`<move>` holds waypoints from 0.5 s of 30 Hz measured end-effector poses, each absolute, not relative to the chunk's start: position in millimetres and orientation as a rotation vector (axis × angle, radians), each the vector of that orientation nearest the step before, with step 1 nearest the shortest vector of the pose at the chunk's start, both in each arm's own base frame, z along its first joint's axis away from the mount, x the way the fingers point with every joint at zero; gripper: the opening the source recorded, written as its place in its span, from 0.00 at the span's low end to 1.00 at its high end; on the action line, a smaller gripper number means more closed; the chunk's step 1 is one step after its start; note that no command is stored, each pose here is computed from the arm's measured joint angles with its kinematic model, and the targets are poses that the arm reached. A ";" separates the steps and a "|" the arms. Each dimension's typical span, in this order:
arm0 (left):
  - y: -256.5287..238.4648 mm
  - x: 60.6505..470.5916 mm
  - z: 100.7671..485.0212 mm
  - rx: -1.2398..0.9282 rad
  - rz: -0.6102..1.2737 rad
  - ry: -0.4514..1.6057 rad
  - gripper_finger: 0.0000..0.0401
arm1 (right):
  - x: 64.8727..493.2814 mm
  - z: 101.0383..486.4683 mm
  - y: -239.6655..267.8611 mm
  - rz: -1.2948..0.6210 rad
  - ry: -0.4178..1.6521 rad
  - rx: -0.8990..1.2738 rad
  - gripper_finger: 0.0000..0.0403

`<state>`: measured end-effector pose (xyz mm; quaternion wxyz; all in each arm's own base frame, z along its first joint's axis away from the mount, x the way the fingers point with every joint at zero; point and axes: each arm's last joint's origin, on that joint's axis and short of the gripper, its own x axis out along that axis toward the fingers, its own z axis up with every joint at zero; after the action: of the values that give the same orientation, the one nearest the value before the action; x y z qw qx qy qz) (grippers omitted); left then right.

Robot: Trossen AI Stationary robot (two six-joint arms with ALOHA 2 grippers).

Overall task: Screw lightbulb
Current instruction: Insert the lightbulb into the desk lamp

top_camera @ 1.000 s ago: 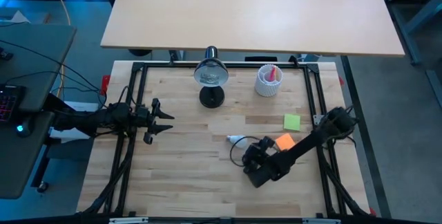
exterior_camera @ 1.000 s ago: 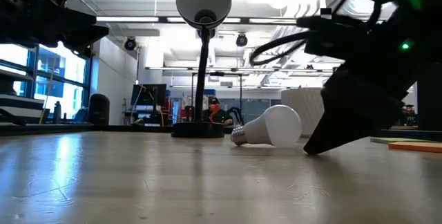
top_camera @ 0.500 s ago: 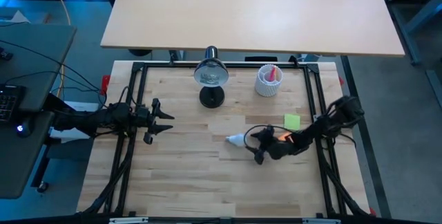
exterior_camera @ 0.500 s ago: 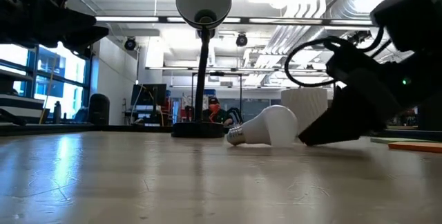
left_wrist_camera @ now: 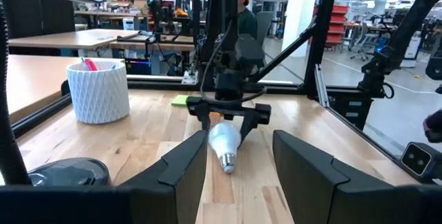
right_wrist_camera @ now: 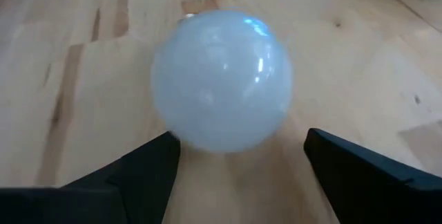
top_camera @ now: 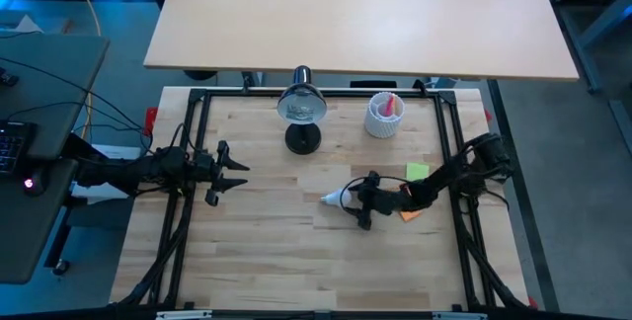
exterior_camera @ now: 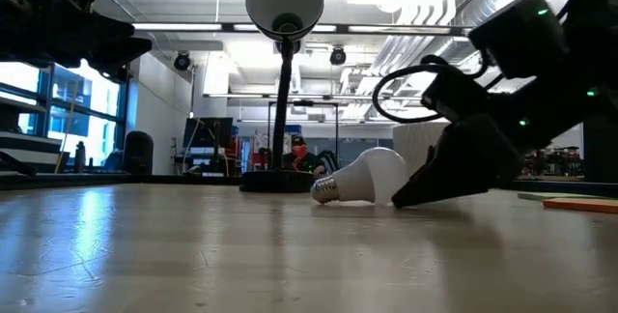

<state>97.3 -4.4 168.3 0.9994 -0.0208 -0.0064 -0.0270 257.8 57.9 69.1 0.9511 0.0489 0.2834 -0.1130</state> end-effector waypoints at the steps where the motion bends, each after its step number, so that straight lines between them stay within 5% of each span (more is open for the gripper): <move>1: -4.4 97.4 168.2 -0.042 -0.054 -0.012 0.40 | 259.2 70.0 56.3 -0.208 0.571 0.093 0.78; 15: -4.4 97.4 167.8 -0.042 -0.053 -0.007 0.40 | 289.0 85.5 42.6 -0.078 0.526 0.030 0.78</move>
<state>97.4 -4.4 167.8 0.9994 -0.0207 -0.0036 -0.0266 289.0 42.6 85.5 0.9647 0.0150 0.2601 -0.0388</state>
